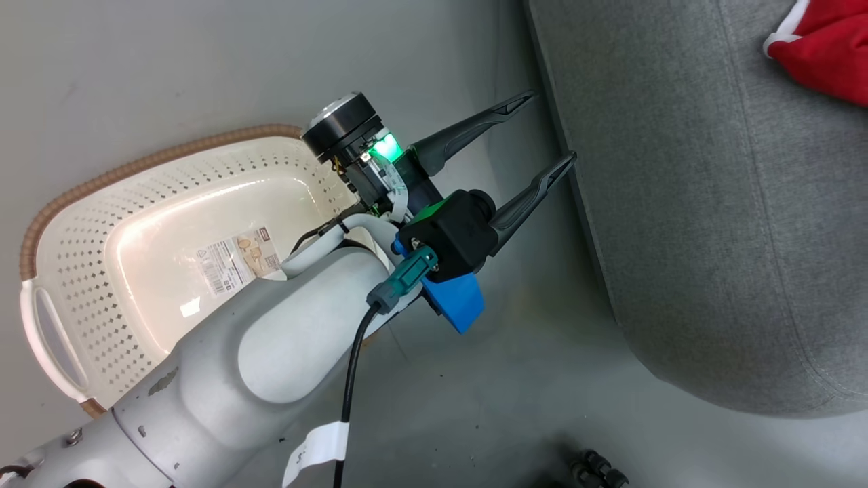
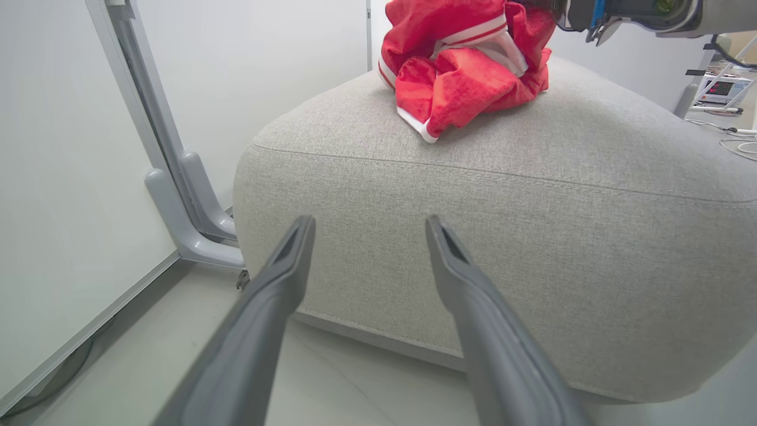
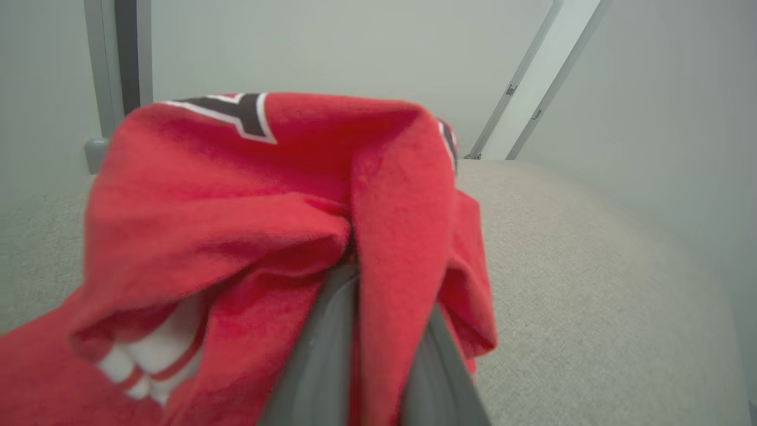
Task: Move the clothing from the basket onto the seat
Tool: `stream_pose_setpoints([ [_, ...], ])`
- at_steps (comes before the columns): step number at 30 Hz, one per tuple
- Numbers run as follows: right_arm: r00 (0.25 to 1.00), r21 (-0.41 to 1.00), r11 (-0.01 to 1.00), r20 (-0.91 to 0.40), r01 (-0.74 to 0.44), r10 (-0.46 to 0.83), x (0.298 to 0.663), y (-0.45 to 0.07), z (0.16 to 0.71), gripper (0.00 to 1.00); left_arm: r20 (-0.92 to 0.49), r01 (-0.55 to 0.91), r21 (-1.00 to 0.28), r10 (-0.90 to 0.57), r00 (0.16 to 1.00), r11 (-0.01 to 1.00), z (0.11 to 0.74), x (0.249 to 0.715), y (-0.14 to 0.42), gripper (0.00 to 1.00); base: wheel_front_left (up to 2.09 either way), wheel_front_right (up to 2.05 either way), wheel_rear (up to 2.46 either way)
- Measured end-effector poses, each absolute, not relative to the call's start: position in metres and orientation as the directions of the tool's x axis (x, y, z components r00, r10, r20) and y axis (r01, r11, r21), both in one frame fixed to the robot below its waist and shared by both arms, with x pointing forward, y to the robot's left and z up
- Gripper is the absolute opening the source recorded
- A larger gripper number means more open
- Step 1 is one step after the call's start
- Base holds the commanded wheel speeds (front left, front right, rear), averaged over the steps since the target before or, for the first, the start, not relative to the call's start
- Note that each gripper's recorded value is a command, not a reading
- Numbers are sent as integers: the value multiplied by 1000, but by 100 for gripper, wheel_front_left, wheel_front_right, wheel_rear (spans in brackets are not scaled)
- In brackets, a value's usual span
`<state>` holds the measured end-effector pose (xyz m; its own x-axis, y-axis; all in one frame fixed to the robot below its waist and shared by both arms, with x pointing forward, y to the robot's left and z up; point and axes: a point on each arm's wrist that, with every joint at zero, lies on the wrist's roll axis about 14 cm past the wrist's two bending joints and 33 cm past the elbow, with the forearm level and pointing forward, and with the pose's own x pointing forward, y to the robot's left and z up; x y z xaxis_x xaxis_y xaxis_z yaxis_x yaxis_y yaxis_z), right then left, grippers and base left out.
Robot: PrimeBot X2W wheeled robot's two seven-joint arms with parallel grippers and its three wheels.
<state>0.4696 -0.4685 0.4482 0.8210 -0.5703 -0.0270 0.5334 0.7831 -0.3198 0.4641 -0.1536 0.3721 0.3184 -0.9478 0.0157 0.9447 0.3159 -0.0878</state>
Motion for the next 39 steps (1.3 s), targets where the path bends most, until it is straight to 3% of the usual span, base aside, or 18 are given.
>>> stream_pose_setpoints([
  [7,827,-328,774,39,541,-561,445,-464,482,100,50,937,-77,-937,346,342,402,462,-155,100,0,0,0],
  [15,857,-326,795,145,513,-494,423,-442,533,100,81,880,-77,-876,475,469,446,472,-137,100,0,0,0],
  [27,940,-259,917,238,303,-243,440,-353,573,100,174,674,-76,-656,735,735,520,495,-58,100,0,0,0],
  [35,966,-137,989,259,48,-11,456,-247,575,100,186,406,-54,-390,902,912,542,486,55,100,0,0,0],
  [39,967,-102,994,251,-26,51,453,-217,571,100,178,302,-57,-288,941,952,542,470,95,100,0,0,0],
])
